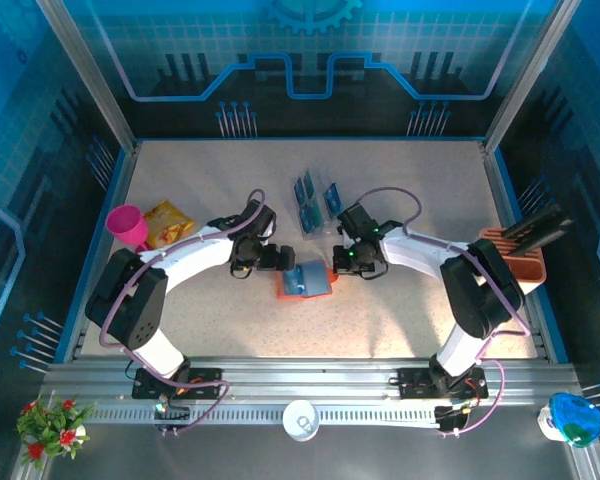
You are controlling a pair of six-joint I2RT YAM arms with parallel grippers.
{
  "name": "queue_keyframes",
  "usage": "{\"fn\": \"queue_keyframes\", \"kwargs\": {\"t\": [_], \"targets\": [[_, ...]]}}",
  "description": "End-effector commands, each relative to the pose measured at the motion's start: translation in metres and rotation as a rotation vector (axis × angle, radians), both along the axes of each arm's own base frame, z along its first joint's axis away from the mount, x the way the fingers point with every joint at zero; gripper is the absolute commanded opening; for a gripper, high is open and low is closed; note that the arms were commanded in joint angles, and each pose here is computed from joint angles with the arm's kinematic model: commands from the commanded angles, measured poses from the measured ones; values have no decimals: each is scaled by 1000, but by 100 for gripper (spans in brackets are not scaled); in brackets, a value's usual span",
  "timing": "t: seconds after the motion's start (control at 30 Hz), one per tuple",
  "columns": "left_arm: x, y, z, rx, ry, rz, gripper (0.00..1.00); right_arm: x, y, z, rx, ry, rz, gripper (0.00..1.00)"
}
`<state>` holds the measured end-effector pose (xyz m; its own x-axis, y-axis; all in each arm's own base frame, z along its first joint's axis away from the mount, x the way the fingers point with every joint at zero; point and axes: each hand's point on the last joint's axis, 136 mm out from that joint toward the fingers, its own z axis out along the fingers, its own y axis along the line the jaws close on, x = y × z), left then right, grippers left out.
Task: Put the credit cards into the card holder
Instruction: Rotate the card holder at the center of the table.
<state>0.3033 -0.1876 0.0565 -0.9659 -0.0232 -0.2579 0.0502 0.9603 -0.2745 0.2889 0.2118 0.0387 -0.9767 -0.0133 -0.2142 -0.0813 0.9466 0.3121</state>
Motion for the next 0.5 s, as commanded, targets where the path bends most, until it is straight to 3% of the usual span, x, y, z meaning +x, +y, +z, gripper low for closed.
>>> {"fn": "queue_keyframes", "kwargs": {"t": [0.0, 0.27, 0.47], "targets": [[-2, -6, 14, -44, 2, 4, 99, -9, -18, 4, -32, 7, -54, 0], [-10, -2, 3, -28, 28, -6, 99, -12, -21, 7, -23, -5, -68, 0], [-12, -2, 0, -23, 35, -17, 99, -8, -16, 16, 0, -19, -71, 21]]}}
